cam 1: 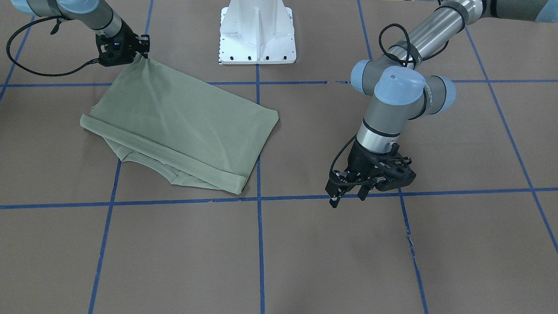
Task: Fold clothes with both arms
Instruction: 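Drag the folded shirt away from the left arm with the right gripper, then move the left gripper to the shirt's near corner while the right gripper releases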
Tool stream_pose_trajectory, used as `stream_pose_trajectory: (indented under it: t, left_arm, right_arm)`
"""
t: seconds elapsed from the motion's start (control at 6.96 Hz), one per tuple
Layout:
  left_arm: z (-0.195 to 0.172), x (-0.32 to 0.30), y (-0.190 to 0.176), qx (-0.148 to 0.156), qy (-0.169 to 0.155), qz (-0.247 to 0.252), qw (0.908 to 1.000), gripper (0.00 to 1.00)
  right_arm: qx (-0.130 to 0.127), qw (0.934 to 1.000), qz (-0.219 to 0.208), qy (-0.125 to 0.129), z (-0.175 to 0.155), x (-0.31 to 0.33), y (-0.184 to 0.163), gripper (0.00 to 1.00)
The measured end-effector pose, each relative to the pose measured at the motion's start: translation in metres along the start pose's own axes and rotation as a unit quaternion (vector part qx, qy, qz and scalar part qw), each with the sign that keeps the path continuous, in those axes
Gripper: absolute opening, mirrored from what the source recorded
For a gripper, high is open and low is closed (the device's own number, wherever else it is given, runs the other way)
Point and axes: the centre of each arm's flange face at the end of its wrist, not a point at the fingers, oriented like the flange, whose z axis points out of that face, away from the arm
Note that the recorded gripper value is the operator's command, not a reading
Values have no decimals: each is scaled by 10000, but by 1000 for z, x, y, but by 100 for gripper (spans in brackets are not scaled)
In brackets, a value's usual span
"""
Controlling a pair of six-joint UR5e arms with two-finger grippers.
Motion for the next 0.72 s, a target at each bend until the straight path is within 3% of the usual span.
stream_pose_trajectory:
  t: [0.29,0.43,0.72]
  left_arm:
    - [-4,10,27,-202,90,101,9997,91]
    - [-10,19,61,-467,146,132,9987,91]
    - [-32,43,145,-1178,296,-267,9922,91]
  right_arm:
    - [246,9995,94,-174,-26,-2,-11,100]
    - [499,9981,216,-295,-45,0,-27,100]
    - [1184,9897,424,-677,-96,-7,-66,100]
